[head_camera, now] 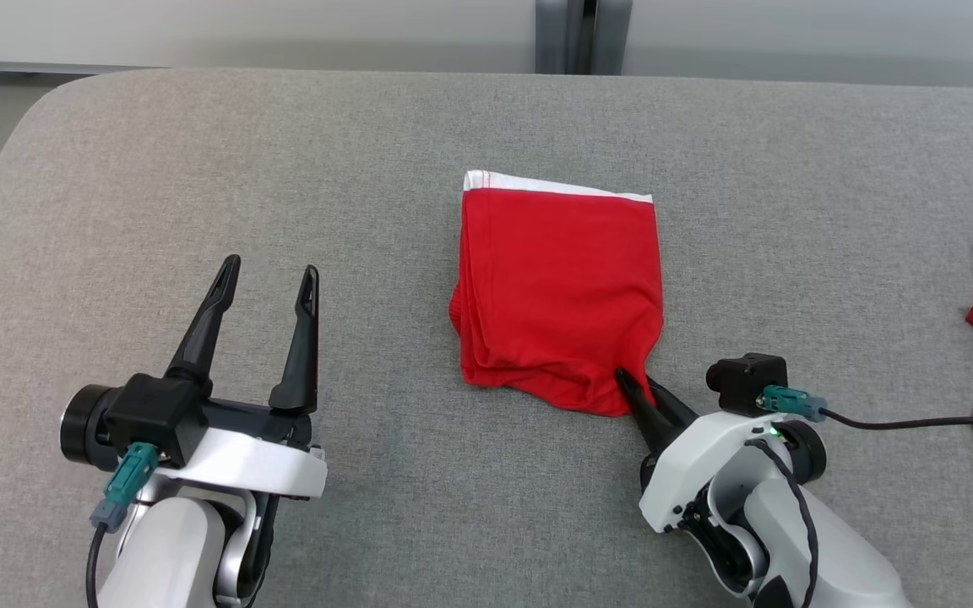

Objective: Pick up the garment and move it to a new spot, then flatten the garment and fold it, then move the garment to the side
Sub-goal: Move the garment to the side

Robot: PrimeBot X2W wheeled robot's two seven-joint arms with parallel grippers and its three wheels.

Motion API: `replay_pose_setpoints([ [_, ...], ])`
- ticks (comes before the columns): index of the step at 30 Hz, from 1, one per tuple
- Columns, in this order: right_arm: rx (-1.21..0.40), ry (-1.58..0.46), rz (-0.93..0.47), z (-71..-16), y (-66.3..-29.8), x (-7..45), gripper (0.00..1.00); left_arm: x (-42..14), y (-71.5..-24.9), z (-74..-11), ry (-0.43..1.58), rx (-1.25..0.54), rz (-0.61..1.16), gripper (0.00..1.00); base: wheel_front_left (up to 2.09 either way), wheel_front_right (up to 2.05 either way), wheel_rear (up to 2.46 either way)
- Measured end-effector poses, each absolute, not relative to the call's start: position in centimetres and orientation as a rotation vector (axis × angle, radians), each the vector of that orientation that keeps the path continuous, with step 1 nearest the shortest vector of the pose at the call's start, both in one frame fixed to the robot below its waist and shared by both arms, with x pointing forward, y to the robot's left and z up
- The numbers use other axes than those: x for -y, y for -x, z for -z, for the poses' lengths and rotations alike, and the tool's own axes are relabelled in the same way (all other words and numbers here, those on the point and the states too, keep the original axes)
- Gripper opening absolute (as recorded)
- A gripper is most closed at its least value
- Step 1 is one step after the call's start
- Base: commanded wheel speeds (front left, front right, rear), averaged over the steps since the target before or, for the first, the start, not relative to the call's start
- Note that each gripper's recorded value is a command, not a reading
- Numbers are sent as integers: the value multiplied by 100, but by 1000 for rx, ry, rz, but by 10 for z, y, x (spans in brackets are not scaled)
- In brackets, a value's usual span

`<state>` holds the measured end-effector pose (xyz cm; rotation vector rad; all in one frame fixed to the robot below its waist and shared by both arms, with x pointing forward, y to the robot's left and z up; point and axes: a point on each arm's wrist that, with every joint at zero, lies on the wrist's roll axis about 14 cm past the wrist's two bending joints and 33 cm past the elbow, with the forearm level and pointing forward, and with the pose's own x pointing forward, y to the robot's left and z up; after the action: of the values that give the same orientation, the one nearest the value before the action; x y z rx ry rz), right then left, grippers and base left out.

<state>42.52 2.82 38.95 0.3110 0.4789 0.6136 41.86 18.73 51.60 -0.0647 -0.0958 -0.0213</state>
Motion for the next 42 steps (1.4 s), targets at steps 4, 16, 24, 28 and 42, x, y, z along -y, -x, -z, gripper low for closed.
replay_pose_setpoints([
  [4,-464,-337,-610,-392,-424,-28,0,-183,-422,-519,69,106,35,100,0,0,0],
  [16,-457,-286,-467,-373,-407,45,0,-147,-442,-524,84,132,150,100,0,0,0],
  [24,-455,-255,-260,-366,-390,128,0,-93,-467,-518,91,113,314,100,0,0,0],
  [28,-439,-205,-199,-373,-389,156,0,-63,-479,-514,102,103,402,100,0,0,0],
  [42,-220,20,67,-465,-437,297,0,13,-493,-492,155,57,608,100,0,0,0],
])
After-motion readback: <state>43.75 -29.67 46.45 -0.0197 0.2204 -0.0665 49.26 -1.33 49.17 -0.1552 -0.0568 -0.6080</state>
